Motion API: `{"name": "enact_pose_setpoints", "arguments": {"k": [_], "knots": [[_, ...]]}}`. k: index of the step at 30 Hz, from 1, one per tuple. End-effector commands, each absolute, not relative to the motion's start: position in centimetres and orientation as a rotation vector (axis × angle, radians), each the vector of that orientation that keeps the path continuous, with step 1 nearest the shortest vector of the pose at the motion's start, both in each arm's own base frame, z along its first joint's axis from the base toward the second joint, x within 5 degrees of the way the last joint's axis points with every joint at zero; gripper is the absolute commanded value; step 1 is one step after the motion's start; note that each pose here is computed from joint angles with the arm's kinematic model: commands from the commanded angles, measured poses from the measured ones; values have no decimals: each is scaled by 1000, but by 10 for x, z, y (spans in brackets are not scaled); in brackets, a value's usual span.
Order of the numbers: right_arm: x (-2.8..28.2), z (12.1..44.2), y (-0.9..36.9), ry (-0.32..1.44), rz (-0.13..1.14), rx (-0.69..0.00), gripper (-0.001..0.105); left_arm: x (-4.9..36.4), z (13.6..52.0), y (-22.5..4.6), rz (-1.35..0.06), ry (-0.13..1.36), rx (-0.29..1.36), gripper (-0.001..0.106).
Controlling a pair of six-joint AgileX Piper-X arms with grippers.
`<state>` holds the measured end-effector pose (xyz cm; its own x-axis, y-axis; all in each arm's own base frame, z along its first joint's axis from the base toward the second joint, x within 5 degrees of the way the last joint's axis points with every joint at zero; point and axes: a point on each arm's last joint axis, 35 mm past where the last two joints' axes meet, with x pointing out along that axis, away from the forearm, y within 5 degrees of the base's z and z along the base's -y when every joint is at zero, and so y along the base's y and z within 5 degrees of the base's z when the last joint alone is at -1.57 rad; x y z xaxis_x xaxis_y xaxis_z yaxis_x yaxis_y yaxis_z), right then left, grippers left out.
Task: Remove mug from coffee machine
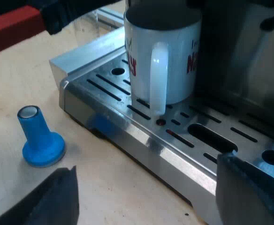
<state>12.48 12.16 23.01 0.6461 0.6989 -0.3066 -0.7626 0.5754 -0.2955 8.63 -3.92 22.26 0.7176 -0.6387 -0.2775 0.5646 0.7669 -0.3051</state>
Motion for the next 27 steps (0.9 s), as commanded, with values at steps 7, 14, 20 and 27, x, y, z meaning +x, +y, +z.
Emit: {"name": "enact_pose_setpoints", "arguments": {"k": [7,14,20,27], "knots": [[139,227,135,123,851,-353,63,87,218,-40,-676,395,-215,83],[149,215,145,146,853,-332,63,88,220,-40,-679,373,-214,83],[155,208,152,139,854,-330,63,88,220,-40,-679,371,-213,83],[161,199,157,140,853,-326,63,88,220,-40,-679,371,-213,83]]}}
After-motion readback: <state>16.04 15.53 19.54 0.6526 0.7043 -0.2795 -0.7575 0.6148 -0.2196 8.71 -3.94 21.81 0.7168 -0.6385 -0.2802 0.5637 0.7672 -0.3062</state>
